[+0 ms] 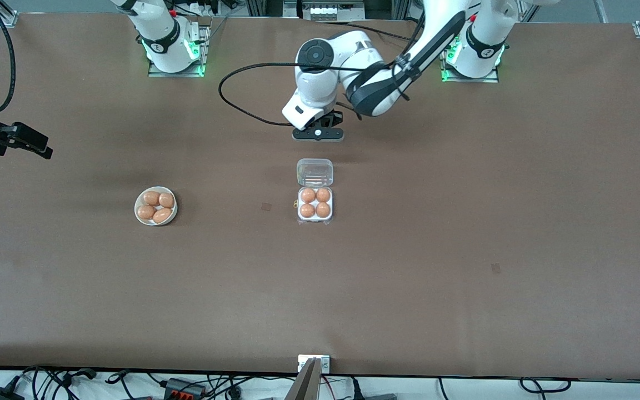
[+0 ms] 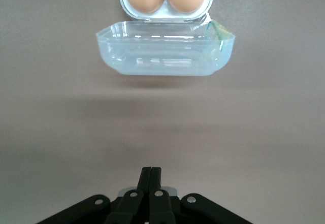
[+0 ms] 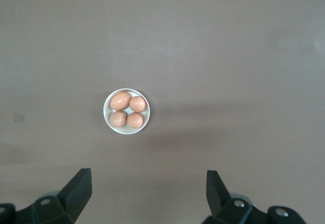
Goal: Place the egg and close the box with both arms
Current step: 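Move the left gripper over the open lid of the egg box, then push the clear lid down over the eggs with the left gripper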
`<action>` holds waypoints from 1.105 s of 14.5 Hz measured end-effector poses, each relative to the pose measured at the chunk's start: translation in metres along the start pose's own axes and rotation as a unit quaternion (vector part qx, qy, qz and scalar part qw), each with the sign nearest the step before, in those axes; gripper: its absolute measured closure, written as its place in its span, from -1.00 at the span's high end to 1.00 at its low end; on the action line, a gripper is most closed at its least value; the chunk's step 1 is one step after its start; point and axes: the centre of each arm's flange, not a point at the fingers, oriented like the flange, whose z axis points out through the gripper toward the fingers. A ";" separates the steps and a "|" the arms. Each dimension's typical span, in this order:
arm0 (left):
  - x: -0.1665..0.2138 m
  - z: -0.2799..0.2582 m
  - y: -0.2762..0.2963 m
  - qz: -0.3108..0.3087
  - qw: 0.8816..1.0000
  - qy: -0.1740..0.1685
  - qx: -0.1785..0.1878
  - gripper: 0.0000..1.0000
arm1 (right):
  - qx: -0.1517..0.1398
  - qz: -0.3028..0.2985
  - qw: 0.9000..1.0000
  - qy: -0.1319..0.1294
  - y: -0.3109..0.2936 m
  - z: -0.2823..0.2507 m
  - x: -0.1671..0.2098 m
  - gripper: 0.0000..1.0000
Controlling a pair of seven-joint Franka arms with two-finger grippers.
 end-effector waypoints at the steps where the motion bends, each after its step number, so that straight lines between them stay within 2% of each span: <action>1: -0.001 0.007 0.002 0.001 1.000 0.008 0.006 -0.97 | 0.000 0.000 1.000 0.000 0.000 0.000 0.000 1.00; 5: 0.009 0.019 0.009 0.031 0.997 0.067 0.023 -0.97 | 0.000 0.000 1.000 -0.005 0.001 0.003 0.000 1.00; 10: 0.079 0.023 -0.003 0.017 0.991 0.134 -0.018 -0.97 | 0.000 0.000 1.000 -0.008 0.000 0.005 0.001 1.00; 13: 0.101 0.008 -0.011 0.001 0.989 0.148 -0.029 -0.97 | 0.000 -0.001 1.000 -0.007 0.000 0.004 0.001 1.00; 16: 0.097 0.004 -0.009 0.002 0.989 0.146 -0.020 -0.97 | 0.000 -0.002 1.000 -0.005 -0.002 0.003 0.001 1.00</action>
